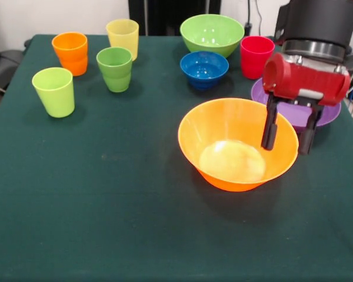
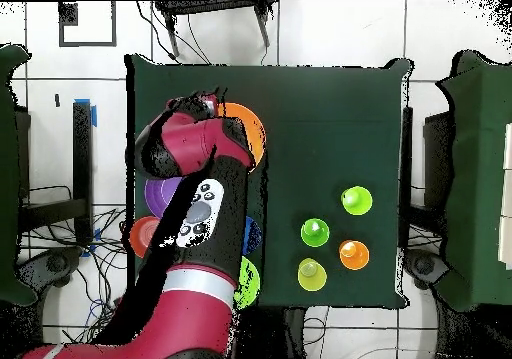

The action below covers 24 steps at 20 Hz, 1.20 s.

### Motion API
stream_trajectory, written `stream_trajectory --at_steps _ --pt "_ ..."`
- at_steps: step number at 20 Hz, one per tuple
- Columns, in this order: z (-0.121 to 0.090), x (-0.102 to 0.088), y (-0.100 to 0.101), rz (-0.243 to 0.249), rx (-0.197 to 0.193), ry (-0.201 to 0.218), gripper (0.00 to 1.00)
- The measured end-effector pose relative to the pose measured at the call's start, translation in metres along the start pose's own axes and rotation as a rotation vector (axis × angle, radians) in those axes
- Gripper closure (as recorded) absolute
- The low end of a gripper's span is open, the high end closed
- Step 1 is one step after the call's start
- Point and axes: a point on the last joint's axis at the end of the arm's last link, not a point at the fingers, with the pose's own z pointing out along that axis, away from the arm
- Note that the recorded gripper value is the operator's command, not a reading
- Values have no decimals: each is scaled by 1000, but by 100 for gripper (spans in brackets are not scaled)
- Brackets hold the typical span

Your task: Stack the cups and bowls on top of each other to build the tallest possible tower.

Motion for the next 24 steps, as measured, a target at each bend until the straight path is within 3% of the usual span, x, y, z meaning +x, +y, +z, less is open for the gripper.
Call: stream_trajectory --at_steps 4,19,24 --pt "9 5 5 22 1 13 0" --pt "1 23 55 -23 16 34 0" --pt "-1 27 53 -42 50 36 0"
